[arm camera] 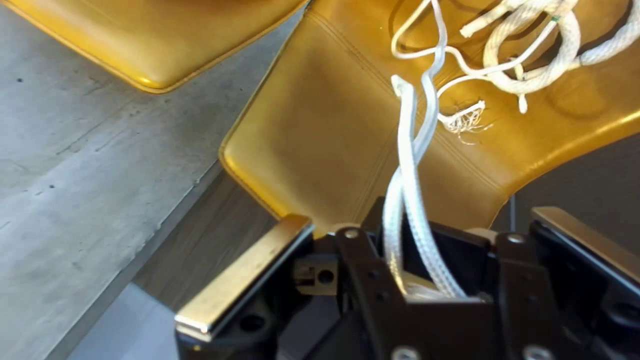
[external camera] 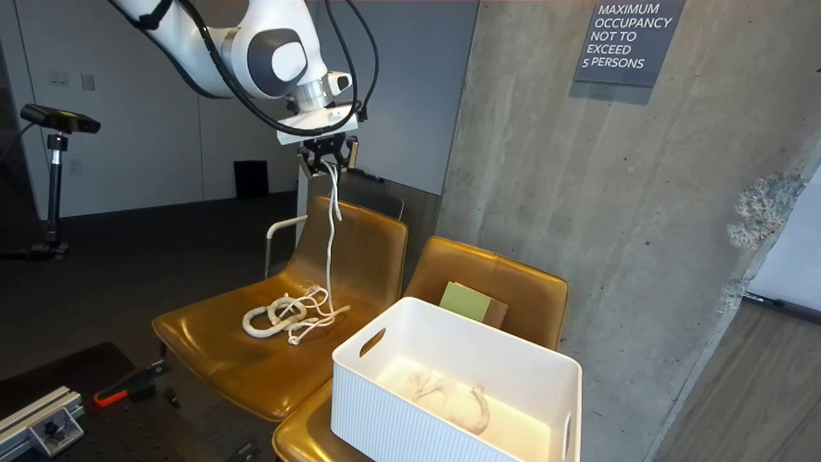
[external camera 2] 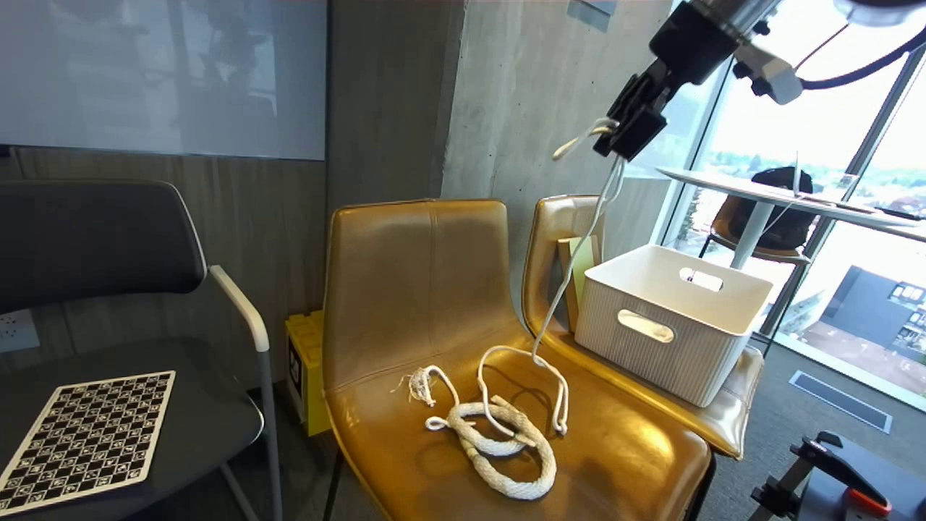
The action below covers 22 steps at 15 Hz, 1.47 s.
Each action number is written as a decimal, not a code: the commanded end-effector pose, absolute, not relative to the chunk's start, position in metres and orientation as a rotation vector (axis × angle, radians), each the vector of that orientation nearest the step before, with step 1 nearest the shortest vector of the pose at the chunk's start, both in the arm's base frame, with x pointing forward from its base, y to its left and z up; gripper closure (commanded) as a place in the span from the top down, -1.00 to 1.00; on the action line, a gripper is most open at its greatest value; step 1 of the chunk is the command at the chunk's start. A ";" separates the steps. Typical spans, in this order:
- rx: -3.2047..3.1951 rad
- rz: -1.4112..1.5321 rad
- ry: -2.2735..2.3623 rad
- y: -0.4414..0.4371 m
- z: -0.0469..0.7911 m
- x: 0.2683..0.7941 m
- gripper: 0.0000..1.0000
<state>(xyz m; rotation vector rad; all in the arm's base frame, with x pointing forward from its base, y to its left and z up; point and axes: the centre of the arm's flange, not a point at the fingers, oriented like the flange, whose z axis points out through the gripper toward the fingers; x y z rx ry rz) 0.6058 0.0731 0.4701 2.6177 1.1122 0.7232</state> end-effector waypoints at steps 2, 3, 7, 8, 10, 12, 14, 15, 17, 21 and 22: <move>2.663 0.746 1.051 0.012 0.577 0.582 -1.00; 2.672 0.744 1.026 -0.004 0.598 0.581 -1.00; 2.702 0.756 0.900 -0.066 0.689 0.581 -1.00; 2.699 0.766 0.871 -0.082 0.712 0.581 -1.00; 2.691 0.790 0.809 -0.103 0.758 0.580 -1.00; 2.685 0.816 0.758 -0.120 0.799 0.578 -1.00; 2.675 0.832 0.715 -0.136 0.821 0.586 -1.00; 2.676 0.833 0.694 -0.146 0.826 0.593 -1.00; 2.686 0.836 0.652 -0.168 0.831 0.607 -1.00; 2.694 0.838 0.543 -0.220 0.821 0.636 -1.00; 2.691 0.836 0.517 -0.235 0.818 0.641 -1.00</move>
